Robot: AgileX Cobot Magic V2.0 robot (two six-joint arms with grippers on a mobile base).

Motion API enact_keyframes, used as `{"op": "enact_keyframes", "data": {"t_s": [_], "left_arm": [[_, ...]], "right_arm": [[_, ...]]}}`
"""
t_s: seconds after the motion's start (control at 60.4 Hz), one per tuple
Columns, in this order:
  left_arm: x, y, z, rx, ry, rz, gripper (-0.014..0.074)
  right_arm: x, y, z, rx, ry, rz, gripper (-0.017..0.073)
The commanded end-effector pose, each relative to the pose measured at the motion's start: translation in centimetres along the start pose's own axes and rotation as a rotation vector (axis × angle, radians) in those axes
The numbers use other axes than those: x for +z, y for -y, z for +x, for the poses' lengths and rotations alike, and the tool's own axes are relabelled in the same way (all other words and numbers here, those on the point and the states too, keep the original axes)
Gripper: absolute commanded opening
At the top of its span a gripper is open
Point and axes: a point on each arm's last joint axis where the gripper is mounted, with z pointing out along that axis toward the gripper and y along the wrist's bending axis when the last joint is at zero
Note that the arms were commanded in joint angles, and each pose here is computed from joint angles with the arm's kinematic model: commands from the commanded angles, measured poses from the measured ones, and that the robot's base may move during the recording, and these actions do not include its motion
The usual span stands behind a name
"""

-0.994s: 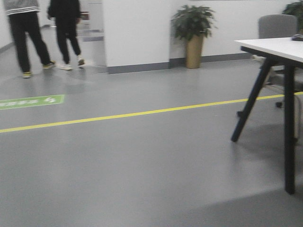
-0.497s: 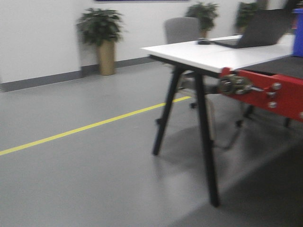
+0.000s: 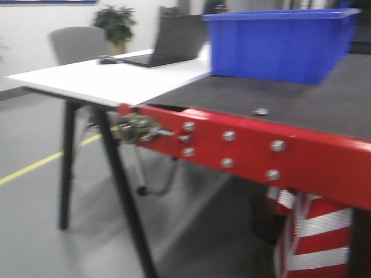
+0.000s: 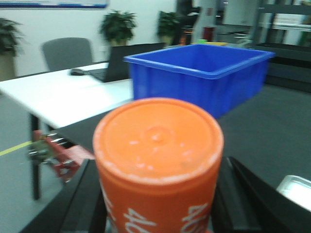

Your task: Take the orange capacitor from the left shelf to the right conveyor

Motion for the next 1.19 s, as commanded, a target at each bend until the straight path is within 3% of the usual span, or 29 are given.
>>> {"op": "enact_keyframes", "data": {"t_s": [0.0, 1.176], "left_arm": [[-0.22, 0.08, -1.1, -0.001, 0.114, 0.007, -0.0105], [-0.22, 0.08, -1.1, -0.001, 0.114, 0.007, -0.0105]], "right_arm": [[-0.15, -0.05, -1.61, -0.013, 0.104, 0.001, 0.0199], [-0.15, -0.05, -1.61, -0.013, 0.104, 0.001, 0.0199]]}}
